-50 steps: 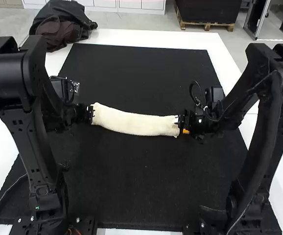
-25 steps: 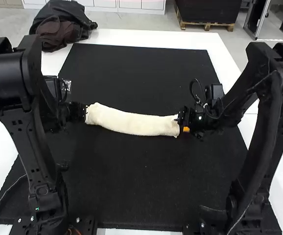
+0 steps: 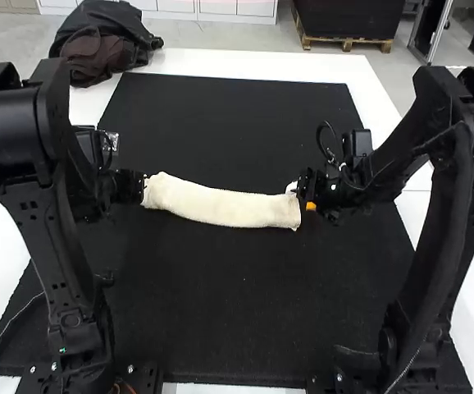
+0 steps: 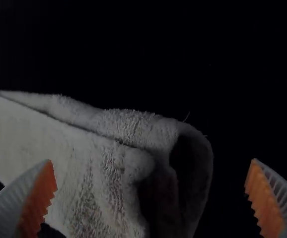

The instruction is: Fold the towel.

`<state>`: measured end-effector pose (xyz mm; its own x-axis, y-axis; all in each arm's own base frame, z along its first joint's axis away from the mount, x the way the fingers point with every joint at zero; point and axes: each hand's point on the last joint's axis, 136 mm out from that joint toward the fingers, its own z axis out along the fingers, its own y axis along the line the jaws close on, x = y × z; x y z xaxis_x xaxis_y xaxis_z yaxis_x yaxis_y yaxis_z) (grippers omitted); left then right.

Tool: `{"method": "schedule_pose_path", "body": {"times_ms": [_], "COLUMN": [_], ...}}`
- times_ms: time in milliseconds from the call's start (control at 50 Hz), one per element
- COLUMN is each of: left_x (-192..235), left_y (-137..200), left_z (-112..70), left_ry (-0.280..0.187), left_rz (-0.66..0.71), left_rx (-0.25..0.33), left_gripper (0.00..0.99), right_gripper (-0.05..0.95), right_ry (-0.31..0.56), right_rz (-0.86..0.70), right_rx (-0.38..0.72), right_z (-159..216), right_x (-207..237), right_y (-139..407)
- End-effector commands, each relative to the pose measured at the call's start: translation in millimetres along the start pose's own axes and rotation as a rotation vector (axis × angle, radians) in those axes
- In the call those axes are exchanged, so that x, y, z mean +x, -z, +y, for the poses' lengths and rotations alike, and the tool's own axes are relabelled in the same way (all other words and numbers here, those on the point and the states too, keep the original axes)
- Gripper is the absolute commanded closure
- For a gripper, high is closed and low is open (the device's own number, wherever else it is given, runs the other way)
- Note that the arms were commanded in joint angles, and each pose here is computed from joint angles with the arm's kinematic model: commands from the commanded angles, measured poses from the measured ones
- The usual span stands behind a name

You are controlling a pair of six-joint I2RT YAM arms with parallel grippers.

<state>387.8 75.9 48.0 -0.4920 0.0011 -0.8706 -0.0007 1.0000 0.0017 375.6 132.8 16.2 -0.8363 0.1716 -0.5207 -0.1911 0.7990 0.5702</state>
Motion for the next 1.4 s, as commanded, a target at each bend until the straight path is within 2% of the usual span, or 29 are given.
{"method": "schedule_pose_path", "body": {"times_ms": [0, 360, 620, 660, 680, 760, 780, 900, 1060, 1200, 1380], "left_x": [-3.0, -4.0, -8.7, -10.2, -11.6, -17.4, -19.1, -24.5, -29.3, -31.2, -35.2], "left_y": [-1.0, 0.3, 0.5, 1.1, 1.4, 3.2, 3.6, 7.4, 12.1, 13.3, 13.3], "left_z": [1.8, 2.2, 3.1, 3.9, 4.0, 4.4, 3.9, 8.3, 19.4, 19.3, 18.1], "left_ry": [0.013, 0.017, 0.039, 0.047, 0.049, 0.062, 0.061, 0.062, 0.072, 0.071, 0.070], "left_rz": [-0.010, -0.010, -0.020, -0.023, -0.026, -0.038, -0.041, -0.052, -0.065, -0.070, -0.077], "left_rx": [-0.002, -0.003, -0.006, -0.007, -0.008, -0.009, -0.008, -0.019, -0.045, -0.045, -0.042], "left_gripper": [0.028, 0.028, 0.028, 0.028, 0.028, 0.028, 0.028, 0.028, 0.028, 0.028, 0.028], "right_gripper": [0.01, 0.00, 0.01, 0.07, 0.14, 0.82, 0.93, 0.93, 0.93, 0.93, 0.93], "right_ry": [0.026, 0.025, 0.068, 0.068, 0.070, 0.070, 0.073, 0.071, 0.083, 0.079, 0.067], "right_rz": [-0.007, 0.010, 0.049, 0.062, 0.067, 0.102, 0.111, 0.106, 0.020, -0.027, -0.044], "right_rx": [-0.012, -0.008, -0.023, -0.019, -0.022, -0.033, -0.043, -0.041, -0.057, -0.070, -0.093], "right_z": [10.0, 8.6, 20.5, 19.0, 19.6, 17.9, 18.5, 17.5, 31.1, 46.6, 66.5], "right_x": [-4.6, 1.6, 18.0, 23.1, 24.8, 37.7, 40.1, 37.8, 5.1, -18.9, -29.5], "right_y": [-2.1, -7.6, -24.4, -28.2, -30.4, -38.6, -39.7, -37.1, -21.9, -6.6, 4.5]}}
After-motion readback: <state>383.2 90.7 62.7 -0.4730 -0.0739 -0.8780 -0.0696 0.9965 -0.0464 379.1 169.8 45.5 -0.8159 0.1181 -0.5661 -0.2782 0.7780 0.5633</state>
